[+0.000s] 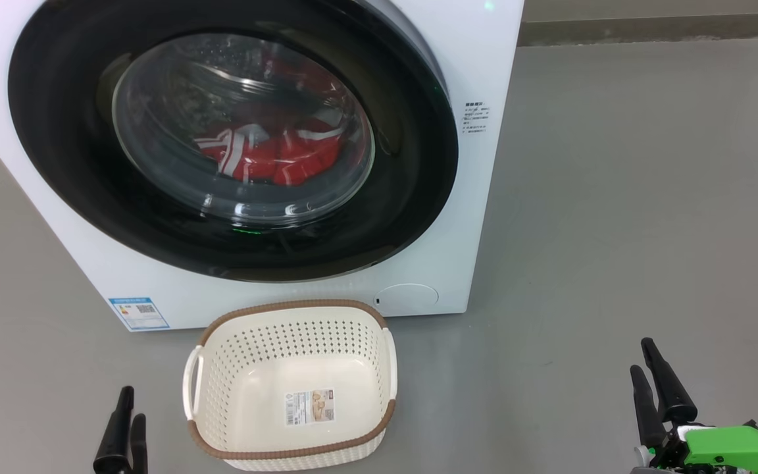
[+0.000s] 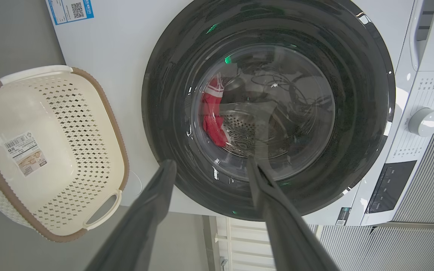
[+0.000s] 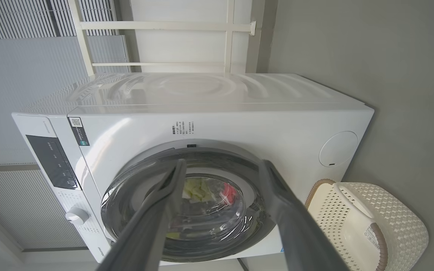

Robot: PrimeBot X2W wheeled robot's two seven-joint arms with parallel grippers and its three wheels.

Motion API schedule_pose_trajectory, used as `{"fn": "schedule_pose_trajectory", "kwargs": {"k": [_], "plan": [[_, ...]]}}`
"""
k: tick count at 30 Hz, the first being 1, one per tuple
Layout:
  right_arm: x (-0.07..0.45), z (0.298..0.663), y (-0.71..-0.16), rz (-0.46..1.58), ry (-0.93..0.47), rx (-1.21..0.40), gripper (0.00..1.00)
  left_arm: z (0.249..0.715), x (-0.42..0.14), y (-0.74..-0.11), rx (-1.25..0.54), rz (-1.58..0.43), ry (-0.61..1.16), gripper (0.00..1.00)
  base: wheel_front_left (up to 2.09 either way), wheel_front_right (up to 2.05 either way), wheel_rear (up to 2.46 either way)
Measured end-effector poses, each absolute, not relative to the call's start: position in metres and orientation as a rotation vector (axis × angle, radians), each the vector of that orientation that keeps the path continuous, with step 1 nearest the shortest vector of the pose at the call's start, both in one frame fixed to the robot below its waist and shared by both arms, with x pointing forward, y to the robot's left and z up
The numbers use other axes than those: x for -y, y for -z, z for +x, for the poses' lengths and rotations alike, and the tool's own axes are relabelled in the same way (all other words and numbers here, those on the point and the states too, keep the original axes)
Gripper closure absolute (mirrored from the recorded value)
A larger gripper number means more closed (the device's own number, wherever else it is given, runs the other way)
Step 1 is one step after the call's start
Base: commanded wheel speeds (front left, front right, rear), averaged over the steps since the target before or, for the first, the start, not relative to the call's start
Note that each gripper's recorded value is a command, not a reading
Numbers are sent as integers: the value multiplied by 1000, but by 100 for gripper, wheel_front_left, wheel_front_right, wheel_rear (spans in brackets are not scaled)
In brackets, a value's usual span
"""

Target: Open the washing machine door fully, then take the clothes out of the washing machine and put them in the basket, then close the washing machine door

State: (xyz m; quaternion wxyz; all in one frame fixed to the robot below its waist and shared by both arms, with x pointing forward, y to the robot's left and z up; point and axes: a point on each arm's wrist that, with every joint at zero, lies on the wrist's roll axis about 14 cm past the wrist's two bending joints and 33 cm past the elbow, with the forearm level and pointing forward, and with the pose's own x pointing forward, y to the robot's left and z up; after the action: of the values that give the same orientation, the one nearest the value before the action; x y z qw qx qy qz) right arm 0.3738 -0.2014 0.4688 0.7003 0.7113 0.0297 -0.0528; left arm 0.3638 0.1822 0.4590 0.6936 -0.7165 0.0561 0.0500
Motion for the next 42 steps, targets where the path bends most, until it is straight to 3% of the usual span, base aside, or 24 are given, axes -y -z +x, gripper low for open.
{"fn": "schedule_pose_trajectory", "kwargs": {"k": [19,42], "plan": [[193,381,-487,1556,69,-25,0,367,-185,-475,-61,-1560,-94,0,0,0,0],[180,392,-510,1245,-21,-1,0,370,-185,-489,-38,-1240,-47,0,0,0,0]]}}
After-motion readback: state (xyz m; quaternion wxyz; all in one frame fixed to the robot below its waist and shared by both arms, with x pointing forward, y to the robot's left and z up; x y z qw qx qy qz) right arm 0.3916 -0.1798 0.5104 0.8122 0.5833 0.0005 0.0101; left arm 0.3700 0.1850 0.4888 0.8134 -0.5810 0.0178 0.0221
